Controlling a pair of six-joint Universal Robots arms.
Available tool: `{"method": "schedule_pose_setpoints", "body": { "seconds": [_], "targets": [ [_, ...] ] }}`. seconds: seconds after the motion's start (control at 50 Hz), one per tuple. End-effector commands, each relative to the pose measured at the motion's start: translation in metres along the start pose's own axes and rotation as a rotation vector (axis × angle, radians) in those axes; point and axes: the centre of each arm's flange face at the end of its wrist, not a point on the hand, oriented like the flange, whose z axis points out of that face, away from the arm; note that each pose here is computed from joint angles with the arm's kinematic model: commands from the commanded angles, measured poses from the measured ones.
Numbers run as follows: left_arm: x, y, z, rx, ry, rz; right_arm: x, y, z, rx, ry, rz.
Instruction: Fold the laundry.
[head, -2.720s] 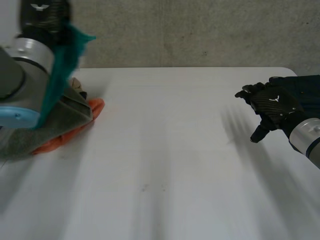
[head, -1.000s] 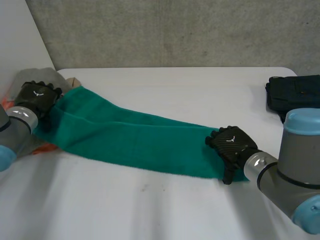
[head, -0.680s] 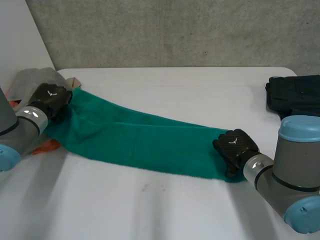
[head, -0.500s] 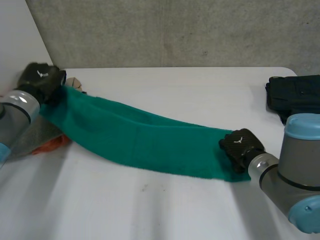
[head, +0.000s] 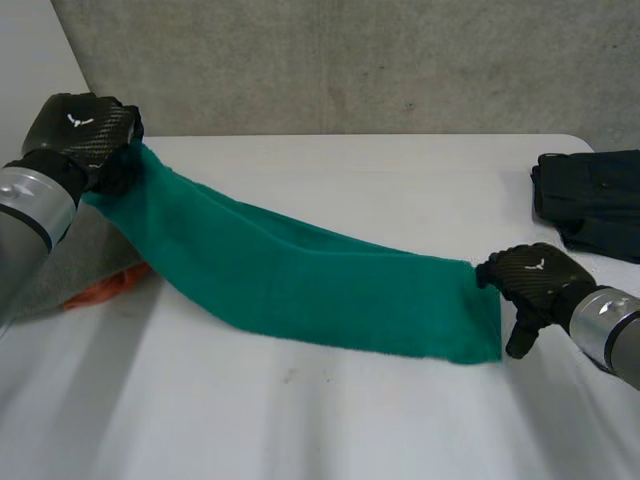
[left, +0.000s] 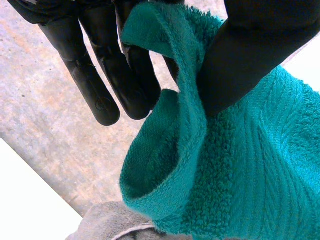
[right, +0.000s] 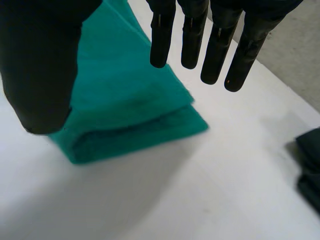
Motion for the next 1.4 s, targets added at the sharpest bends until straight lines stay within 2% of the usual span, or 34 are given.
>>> {"method": "schedule_pose_setpoints", "body": {
  "seconds": [0.02,0.28,0.42,0.54,0.62,0.7,0.82,0.9,0.96,1.12,1.4],
  "targets": [
    [-0.002,-0.004,0.001,0.013,-0.006,0.001,-0.021,0.013,0.017,0.027,-0.064,0.044],
    [-0.005,-0.012,0.002,0.037,-0.016,0.005,-0.032,0.033,0.036,-0.031,-0.058,-0.016],
    [-0.002,-0.012,0.000,0.032,-0.004,-0.002,-0.019,0.030,0.038,-0.029,0.033,-0.048],
    [0.007,-0.009,-0.008,-0.008,0.032,-0.012,0.006,-0.005,0.008,0.051,0.127,-0.123],
    [0.019,-0.003,-0.020,-0.072,0.079,-0.025,0.034,-0.005,-0.011,-0.029,0.173,-0.214],
    [0.035,0.014,-0.031,-0.157,0.134,-0.039,0.048,0.004,-0.029,-0.143,0.126,-0.288],
    [0.066,0.048,-0.050,-0.283,0.232,-0.048,0.038,0.013,-0.044,-0.237,-0.034,-0.354],
    [0.078,0.068,-0.054,-0.362,0.257,-0.049,0.037,0.009,-0.044,-0.213,-0.045,-0.347],
    [0.076,0.076,-0.051,-0.398,0.226,-0.039,0.047,0.001,-0.037,-0.157,0.022,-0.309],
    [0.070,0.066,-0.044,-0.365,0.185,-0.028,0.062,-0.015,-0.027,-0.037,0.124,-0.183],
    [0.078,0.065,-0.046,-0.364,0.205,-0.018,0.046,-0.011,-0.022,0.000,0.084,-0.143]
  ]
}}
